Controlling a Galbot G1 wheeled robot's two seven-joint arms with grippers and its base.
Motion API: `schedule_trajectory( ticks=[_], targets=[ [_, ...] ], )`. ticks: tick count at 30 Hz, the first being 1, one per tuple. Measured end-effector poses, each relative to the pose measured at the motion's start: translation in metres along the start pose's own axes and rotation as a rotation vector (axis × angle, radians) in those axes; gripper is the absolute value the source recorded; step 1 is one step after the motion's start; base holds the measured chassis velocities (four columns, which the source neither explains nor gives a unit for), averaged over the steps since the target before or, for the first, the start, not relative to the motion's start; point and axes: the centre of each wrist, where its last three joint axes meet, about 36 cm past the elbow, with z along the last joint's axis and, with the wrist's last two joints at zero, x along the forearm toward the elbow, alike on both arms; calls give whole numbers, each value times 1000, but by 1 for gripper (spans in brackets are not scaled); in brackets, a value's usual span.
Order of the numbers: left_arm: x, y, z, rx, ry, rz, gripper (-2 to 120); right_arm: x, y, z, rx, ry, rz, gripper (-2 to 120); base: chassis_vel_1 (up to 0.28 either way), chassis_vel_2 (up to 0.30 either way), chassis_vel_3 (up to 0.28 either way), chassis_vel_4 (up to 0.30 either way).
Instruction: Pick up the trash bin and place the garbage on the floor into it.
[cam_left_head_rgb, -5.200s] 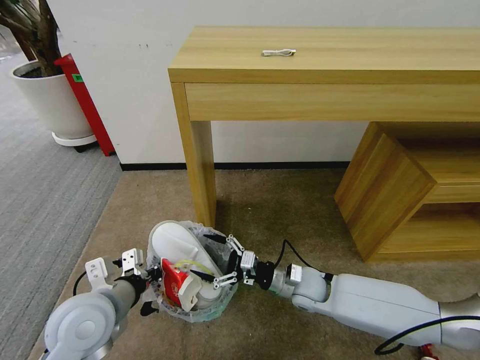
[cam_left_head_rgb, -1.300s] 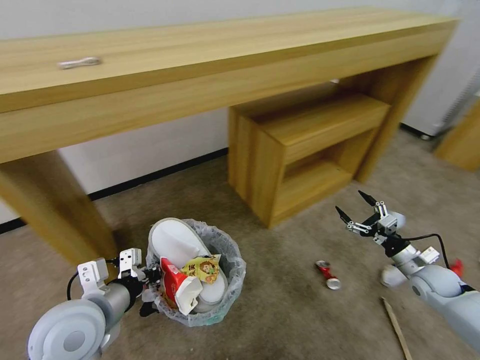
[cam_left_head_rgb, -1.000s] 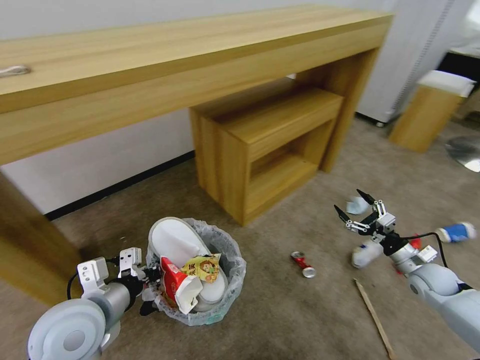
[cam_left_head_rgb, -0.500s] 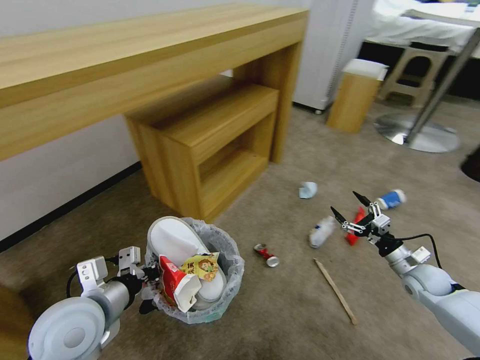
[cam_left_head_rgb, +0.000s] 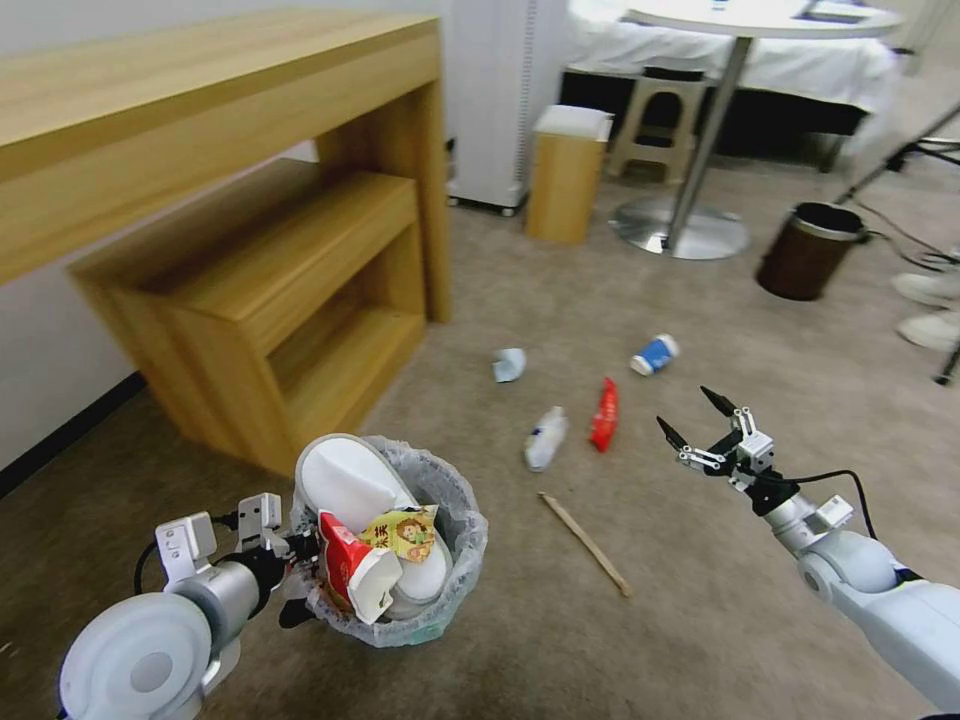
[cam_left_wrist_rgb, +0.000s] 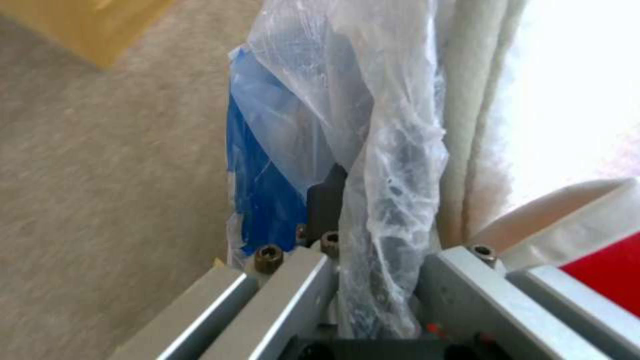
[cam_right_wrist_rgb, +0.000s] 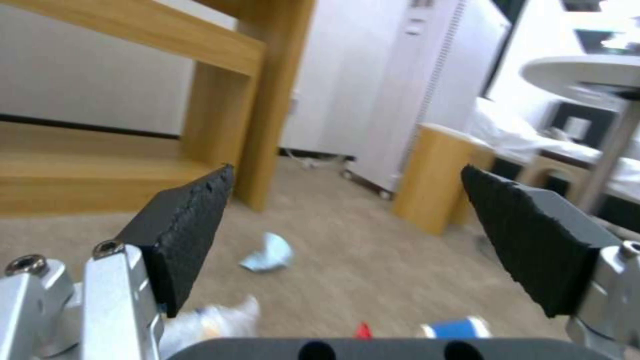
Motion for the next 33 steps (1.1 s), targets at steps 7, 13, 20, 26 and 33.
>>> schedule_trajectory(
  ticks=[7, 13, 20, 26, 33],
  targets=[
    [0, 0, -1, 0, -12, -10, 0, 3, 0, 2, 2, 2, 28, 88, -103, -106, -112, -88],
    [2, 3, -2, 1, -25, -58, 0, 1, 4, 5, 4, 0, 34, 88, -17, -23, -2, -13],
    [7, 14, -8, 36, -86, -150, 0, -3, 9, 6, -6, -7, 36, 88, 0, 0, 0, 0],
    [14, 20, -11, 61, -141, -187, 0, -8, 10, 7, -14, -13, 34, 88, 0, 0, 0, 0],
    [21, 24, -5, 89, -167, -210, 0, -21, 24, 16, -43, -24, 31, 88, 0, 0, 0, 0]
  ],
)
